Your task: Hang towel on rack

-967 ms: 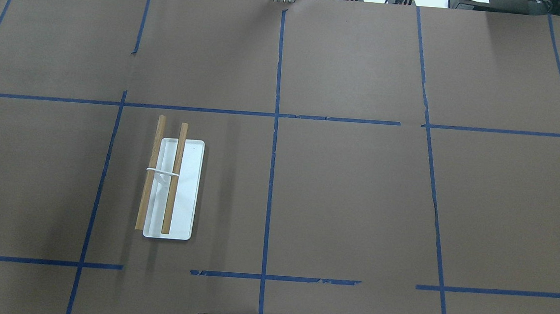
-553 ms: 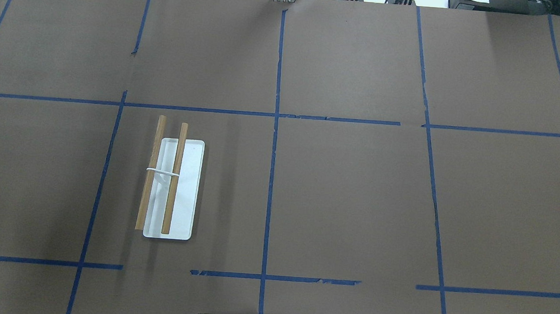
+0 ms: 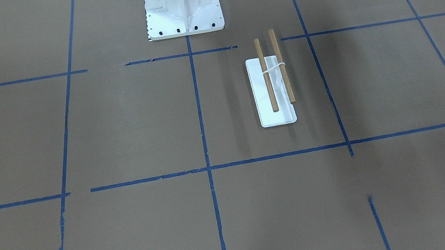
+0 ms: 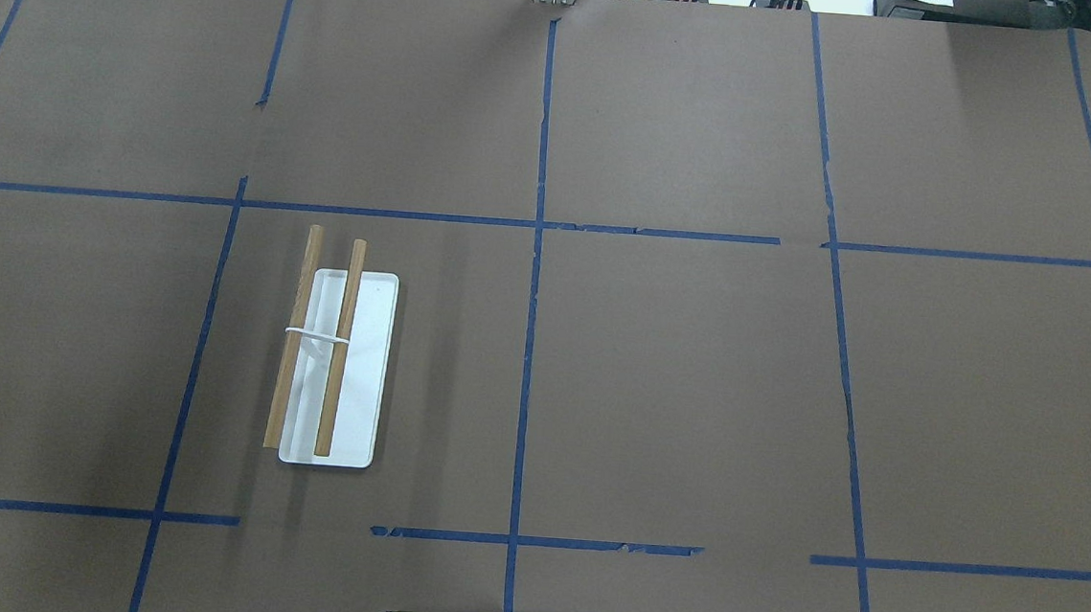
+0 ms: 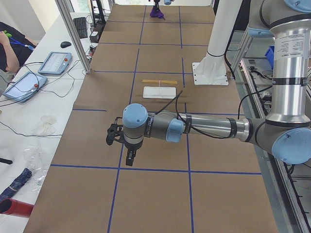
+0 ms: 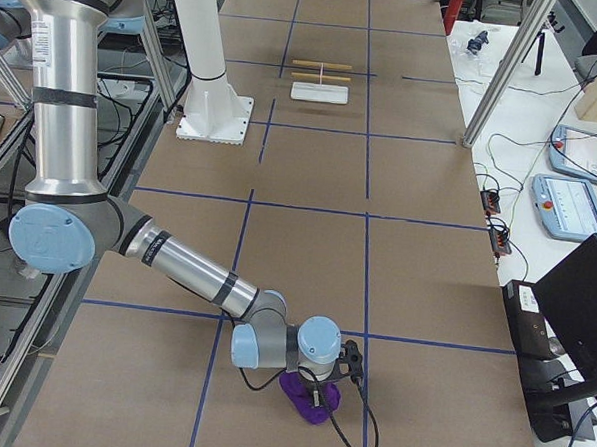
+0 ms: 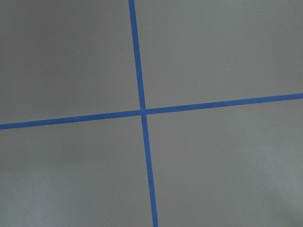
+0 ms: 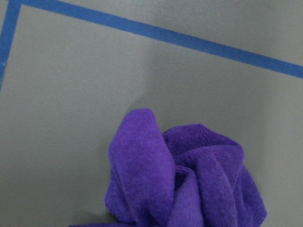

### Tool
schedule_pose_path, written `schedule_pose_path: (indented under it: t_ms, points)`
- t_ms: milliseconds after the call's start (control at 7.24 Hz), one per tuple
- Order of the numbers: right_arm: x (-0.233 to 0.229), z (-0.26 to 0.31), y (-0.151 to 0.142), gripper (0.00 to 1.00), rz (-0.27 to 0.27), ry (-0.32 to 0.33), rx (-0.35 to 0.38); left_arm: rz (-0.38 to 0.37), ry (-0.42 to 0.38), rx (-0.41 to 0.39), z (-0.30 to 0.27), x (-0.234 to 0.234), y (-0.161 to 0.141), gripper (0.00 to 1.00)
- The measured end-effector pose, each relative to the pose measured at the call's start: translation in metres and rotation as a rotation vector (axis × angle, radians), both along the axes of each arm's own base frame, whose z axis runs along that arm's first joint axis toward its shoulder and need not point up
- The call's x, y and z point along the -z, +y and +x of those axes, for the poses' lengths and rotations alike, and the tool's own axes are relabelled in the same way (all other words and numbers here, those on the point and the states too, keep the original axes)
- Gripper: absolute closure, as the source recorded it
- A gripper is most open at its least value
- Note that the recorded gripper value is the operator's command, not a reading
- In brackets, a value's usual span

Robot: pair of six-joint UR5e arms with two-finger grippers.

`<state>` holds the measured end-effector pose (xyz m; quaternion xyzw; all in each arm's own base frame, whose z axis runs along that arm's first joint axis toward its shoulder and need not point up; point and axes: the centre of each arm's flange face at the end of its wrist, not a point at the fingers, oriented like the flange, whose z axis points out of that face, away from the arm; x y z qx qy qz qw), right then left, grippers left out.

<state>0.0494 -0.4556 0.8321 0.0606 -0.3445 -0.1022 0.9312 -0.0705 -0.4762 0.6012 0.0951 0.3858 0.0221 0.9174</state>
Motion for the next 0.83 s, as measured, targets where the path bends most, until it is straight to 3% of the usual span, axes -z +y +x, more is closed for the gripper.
schedule_pose_path:
  t_ms: [415, 553, 829]
  points:
    - [0.108, 0.051, -0.045, 1.00, 0.175, -0.126, -0.104, 0.065, -0.003, -0.002, 0.000, 0.026, -0.015, 0.00]
    - [0.150, 0.056, -0.075, 1.00, 0.197, -0.146, -0.141, 0.135, -0.011, -0.001, -0.001, 0.041, -0.025, 0.00]
    - [0.238, 0.013, -0.132, 1.00, 0.182, -0.202, -0.202, 0.275, -0.028, 0.018, 0.006, 0.068, -0.041, 0.00]
